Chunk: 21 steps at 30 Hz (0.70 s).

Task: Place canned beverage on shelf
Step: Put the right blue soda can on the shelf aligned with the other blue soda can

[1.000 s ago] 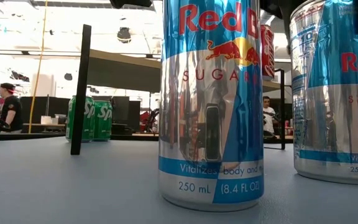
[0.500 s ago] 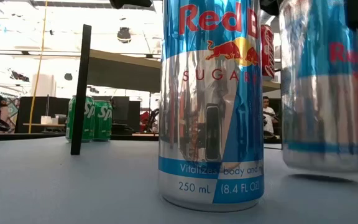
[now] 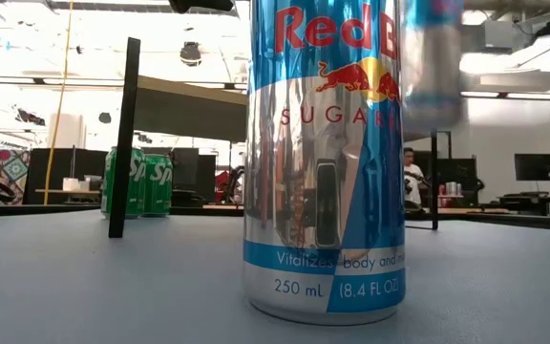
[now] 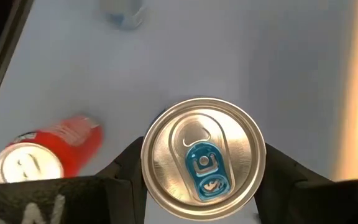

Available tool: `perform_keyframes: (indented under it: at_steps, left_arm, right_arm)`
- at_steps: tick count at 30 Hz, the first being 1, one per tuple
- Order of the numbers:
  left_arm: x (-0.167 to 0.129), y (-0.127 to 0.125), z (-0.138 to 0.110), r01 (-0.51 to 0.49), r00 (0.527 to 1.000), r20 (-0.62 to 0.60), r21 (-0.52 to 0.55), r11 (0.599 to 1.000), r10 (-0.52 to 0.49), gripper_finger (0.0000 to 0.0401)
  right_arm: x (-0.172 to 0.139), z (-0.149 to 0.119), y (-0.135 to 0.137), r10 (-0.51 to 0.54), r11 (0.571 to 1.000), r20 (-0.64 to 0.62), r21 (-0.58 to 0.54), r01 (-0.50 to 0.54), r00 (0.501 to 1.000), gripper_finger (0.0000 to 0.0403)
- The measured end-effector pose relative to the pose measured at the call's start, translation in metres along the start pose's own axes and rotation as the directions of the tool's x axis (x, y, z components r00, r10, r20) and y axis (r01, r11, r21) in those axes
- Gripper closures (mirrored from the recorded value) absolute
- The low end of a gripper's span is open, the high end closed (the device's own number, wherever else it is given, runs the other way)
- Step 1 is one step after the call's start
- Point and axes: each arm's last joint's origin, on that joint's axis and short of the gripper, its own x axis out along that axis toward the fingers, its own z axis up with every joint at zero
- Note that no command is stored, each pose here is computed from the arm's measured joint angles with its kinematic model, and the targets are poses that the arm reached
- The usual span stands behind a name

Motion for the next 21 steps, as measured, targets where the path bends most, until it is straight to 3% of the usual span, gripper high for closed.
perform_keyframes:
  at_steps: [6, 11, 15, 21]
  left_arm:
    - [0.000, 0.000, -0.001, -0.001, 1.000, -0.009, 0.017, 1.000, 0.001, 0.0072]
    - [0.000, 0.000, -0.003, -0.002, 1.000, -0.028, 0.020, 1.000, 0.003, 0.0072]
    - [0.000, 0.000, -0.003, -0.004, 1.000, -0.030, 0.020, 1.000, 0.005, 0.0072]
    - [0.000, 0.003, -0.003, -0.083, 0.996, -0.022, 0.033, 0.996, 0.084, 0.0072]
  right_arm:
    - [-0.057, -0.022, -0.044, -0.067, 0.998, 0.156, 0.028, 0.063, 0.986, 0.0203]
    - [-0.092, -0.051, -0.088, -0.200, 0.979, 0.218, 0.072, 0.189, 0.955, 0.0203]
    - [-0.099, -0.062, -0.123, -0.273, 0.962, 0.227, 0.086, 0.260, 0.935, 0.0203]
    - [-0.090, -0.072, -0.160, -0.244, 0.970, 0.207, 0.032, 0.243, 0.947, 0.0203]
